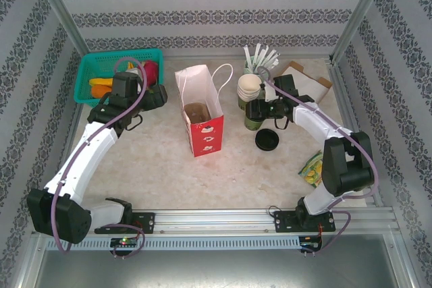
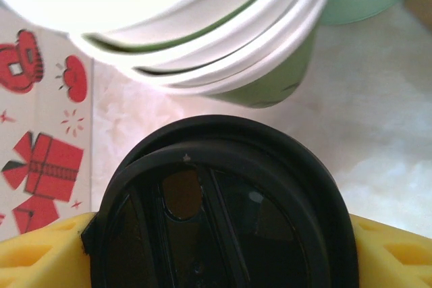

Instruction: Pack the takeout coffee

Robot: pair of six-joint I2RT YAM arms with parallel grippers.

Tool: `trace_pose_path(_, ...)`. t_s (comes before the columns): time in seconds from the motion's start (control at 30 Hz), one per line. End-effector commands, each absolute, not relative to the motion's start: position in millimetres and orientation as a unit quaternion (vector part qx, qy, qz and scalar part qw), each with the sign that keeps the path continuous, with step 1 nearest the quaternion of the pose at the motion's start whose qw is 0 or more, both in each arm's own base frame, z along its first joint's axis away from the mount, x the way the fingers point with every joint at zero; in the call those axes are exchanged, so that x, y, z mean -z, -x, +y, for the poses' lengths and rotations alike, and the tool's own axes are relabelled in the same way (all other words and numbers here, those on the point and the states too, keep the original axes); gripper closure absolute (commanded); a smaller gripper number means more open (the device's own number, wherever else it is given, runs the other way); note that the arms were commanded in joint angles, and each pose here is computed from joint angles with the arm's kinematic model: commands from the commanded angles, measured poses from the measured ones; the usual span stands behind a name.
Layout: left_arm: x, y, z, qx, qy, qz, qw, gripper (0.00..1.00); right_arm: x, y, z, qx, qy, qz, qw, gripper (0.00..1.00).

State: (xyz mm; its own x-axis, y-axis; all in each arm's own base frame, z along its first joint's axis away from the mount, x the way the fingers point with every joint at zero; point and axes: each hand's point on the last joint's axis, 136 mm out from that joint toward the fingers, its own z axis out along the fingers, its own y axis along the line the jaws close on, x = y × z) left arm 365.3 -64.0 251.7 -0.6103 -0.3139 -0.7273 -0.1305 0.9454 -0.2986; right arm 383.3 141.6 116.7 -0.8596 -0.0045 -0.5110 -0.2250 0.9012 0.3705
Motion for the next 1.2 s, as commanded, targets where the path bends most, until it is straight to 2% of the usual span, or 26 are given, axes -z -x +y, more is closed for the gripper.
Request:
trace_pose_path(0.0,-260.6,-362.4,-61.4,0.113,0.121,0.882,0.441,0.0,-100.9,-344.5,149.6,-0.222,0.053,0.954,0.194,0.22)
trace_pose_path(0.63,-263.8,-365.6,-76.4,0.156,0.115,0.879,0.435,0.0,-92.1,-265.2,151.4,-0.189,0.045,0.966,0.169,0.19)
trace_pose_path(1.0,-261.9,-367.7,-76.8,0.157,0.117,0.879,0.435,0.0,-99.8,-262.4,150.5,-0.181,0.048,0.965,0.181,0.12)
trace_pose_path(1.07,-261.4,-368.2,-77.2,0.157,0.116,0.879,0.434,0.0,-102.9,-264.1,150.6,-0.181,0.044,0.965,0.184,0.09)
trace_pose_path(1.1,-261.5,-368.2,-77.6,0.159,0.116,0.879,0.434,0.0,-105.8,-265.8,150.9,-0.183,0.038,0.965,0.186,0.03)
trace_pose_path(1.17,-261.6,-368.4,-78.3,0.159,0.113,0.88,0.434,0.0,-112.8,-268.3,151.1,-0.185,0.023,0.964,0.188,0.02)
